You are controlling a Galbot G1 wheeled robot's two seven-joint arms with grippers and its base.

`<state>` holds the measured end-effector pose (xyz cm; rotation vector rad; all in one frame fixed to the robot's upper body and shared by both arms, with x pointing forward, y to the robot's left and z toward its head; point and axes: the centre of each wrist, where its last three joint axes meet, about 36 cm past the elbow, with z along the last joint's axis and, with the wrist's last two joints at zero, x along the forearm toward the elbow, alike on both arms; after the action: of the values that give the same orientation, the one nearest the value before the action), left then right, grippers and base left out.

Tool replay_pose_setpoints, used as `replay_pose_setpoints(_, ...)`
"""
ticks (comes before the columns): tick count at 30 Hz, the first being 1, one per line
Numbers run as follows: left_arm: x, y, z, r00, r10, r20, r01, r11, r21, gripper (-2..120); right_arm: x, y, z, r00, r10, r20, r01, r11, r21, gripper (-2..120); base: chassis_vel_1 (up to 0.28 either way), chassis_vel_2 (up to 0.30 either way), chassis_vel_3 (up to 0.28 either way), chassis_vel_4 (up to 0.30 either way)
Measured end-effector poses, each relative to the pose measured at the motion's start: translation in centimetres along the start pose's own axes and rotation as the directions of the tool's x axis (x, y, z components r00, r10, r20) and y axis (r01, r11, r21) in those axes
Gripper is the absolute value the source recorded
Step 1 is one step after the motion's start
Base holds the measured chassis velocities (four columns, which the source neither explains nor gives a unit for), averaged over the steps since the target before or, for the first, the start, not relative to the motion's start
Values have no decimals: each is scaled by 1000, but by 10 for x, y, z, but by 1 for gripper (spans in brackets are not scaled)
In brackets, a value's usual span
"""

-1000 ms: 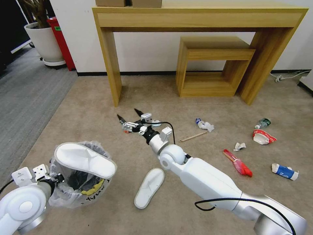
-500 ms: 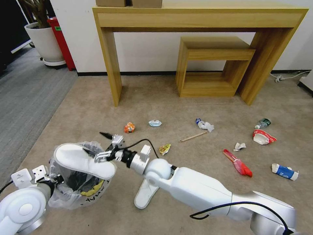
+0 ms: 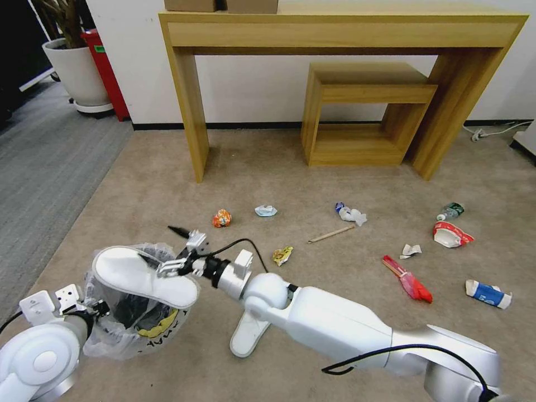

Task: Pick up the trash bin and place the garbage on the floor into it.

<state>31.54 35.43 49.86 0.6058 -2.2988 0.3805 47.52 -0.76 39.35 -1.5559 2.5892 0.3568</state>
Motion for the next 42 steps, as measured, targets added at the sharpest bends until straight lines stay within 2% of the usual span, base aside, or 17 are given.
replay_pose_setpoints(1, 0, 0, 0, 1000, 0, 0, 0, 1000, 0, 0, 0, 0, 0, 1000, 0, 0, 0, 1000, 0, 100, 0, 0, 0, 0)
replay_pose_setpoints(5, 0, 0, 1, 1000, 0, -1, 0, 1000, 1, 0, 38, -28, -3, 987, 158, -25, -157, 987, 22, 100, 0, 0, 0, 0)
replay_pose_setpoints(6, 0, 0, 1, 1000, 0, -1, 0, 1000, 1, 0, 38, -28, -3, 987, 158, -25, -157, 987, 22, 100, 0, 0, 0, 0)
replay_pose_setpoints(7, -1, 1, 1, 1000, -2, -1, 2, 1000, 1, 0, 57, -39, -4, 964, 260, -61, -256, 965, 62, 100, 0, 0, 0, 0)
replay_pose_setpoints(9, -1, 1, 2, 1000, -3, -1, 3, 1000, 2, 0, 78, -46, -3, 931, 352, -95, -344, 935, 92, 100, 0, 0, 0, 0)
replay_pose_setpoints(10, -1, 1, 2, 1000, -3, -1, 3, 1000, 2, 0, 78, -46, -3, 931, 352, -95, -344, 935, 92, 100, 0, 0, 0, 0)
replay_pose_setpoints(12, -3, 0, 5, 1000, -5, -7, 5, 1000, -5, 0, 121, -39, 5, 808, 549, -215, -542, 835, 96, 100, 0, 0, 0, 0)
replay_pose_setpoints(13, -3, 0, 6, 1000, -6, -7, 6, 1000, -9, 0, 128, -35, 8, 769, 591, -243, -590, 803, 84, 100, 0, 0, 0, 0)
replay_pose_setpoints(14, -3, 0, 6, 1000, -6, -7, 6, 1000, -9, 0, 128, -35, 8, 769, 591, -243, -590, 803, 84, 100, 0, 0, 0, 0)
replay_pose_setpoints(15, -3, 0, 6, 1000, -6, -8, 6, 1000, -11, 0, 133, -31, 11, 733, 624, -272, -631, 773, 72, 100, 0, 0, 0, 0)
replay_pose_setpoints(17, -4, 0, 6, 1000, -7, -9, 7, 1000, -14, 0, 138, -16, 14, 635, 681, -365, -719, 693, 41, 100, 0, 0, 0, 0)
replay_pose_setpoints(18, -4, 0, 6, 1000, -7, -9, 7, 1000, -14, 0, 138, -16, 14, 635, 681, -365, -719, 693, 41, 100, 0, 0, 0, 0)
replay_pose_setpoints(20, -5, 0, 7, 1000, -7, -11, 7, 1000, -17, 0, 137, 0, 16, 567, 696, -441, -770, 638, 17, 100, 0, 0, 0, 0)
replay_pose_setpoints(22, -5, 0, 8, 1000, -6, -15, 6, 1000, -18, 0, 134, 14, 20, 529, 696, -485, -797, 605, -1, 100, 0, 0, 0, 0)
replay_pose_setpoints(29, -5, 0, 10, 1000, -7, -20, 6, 1000, -23, 0, 120, 33, 42, 473, 692, -546, -834, 551, -25, 100, 0, 0, 0, 0)
replay_pose_setpoints(36, -3, 1, 11, 1000, -6, -19, 6, 1000, -24, 0, 99, 49, 58, 464, 670, -580, -849, 523, -74, 100, 0, 0, 0, 0)
replay_pose_setpoints(42, -4, 2, 15, 1000, -10, -20, 10, 1000, -28, 0, 94, 53, 78, 424, 669, -611, -872, 484, -74, 100, 0, 0, 0, 0)
